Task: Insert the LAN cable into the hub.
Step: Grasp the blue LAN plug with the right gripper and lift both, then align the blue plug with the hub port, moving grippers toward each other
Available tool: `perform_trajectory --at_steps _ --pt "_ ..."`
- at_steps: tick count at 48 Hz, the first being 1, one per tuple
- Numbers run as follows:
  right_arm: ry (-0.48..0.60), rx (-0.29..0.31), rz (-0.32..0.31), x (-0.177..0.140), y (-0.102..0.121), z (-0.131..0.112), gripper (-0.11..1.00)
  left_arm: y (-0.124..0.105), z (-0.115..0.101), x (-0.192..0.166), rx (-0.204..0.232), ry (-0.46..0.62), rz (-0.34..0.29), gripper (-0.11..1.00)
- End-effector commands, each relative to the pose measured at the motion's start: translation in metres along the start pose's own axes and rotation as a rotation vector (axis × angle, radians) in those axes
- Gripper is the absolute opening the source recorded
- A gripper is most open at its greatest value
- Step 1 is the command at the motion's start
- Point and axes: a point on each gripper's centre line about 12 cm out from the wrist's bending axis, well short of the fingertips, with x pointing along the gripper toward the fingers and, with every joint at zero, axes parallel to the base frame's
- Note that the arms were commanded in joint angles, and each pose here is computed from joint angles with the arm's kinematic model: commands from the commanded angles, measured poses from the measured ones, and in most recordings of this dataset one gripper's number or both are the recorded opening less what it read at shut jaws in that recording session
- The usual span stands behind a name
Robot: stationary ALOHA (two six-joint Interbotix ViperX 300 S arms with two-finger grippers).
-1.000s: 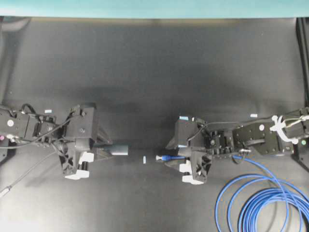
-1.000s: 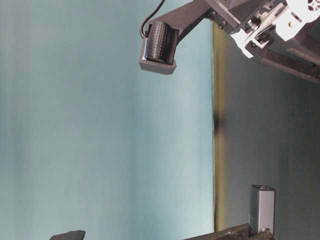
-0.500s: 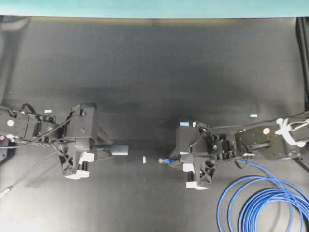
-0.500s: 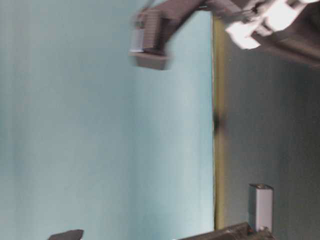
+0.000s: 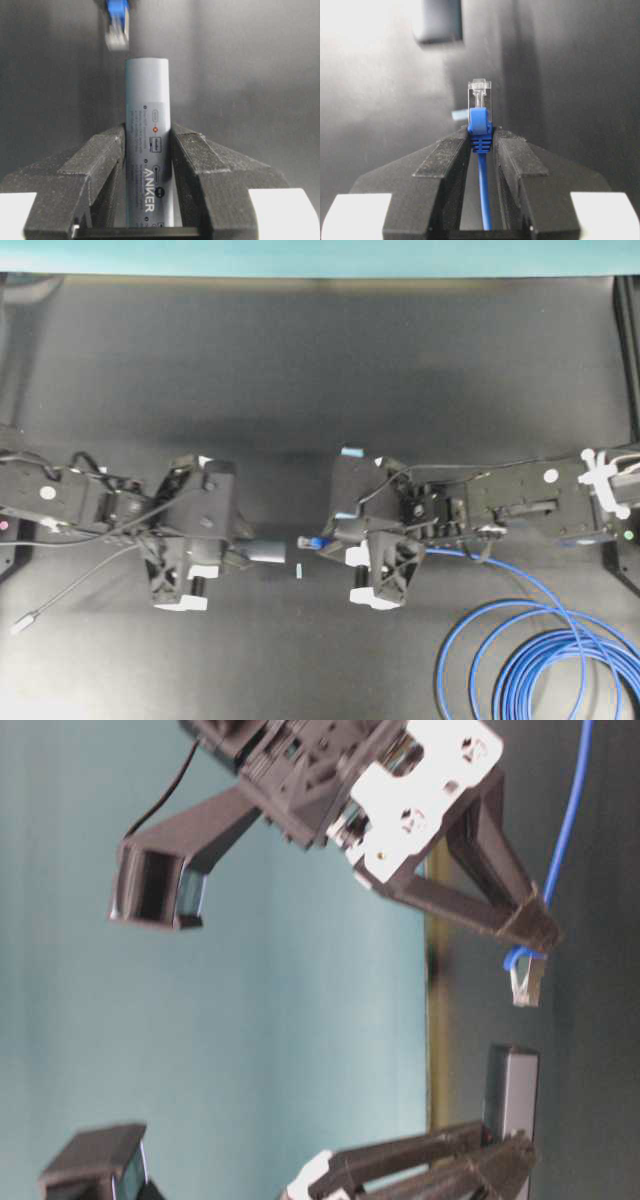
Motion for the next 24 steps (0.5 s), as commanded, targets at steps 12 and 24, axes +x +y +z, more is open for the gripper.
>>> perform_trajectory --at_steps 12,24 --pt "-0.024 0.000 0.012 -0.0017 0.0060 0.0099 0.13 0.0094 0.0106 0.0006 -0.009 -0.012 0.022 0.28" --pt "-0.030 -0.001 0.012 -0.0017 0.0055 0.0107 0.14 0.0100 0.0090 0.0018 -0.010 0.000 0.024 0.28"
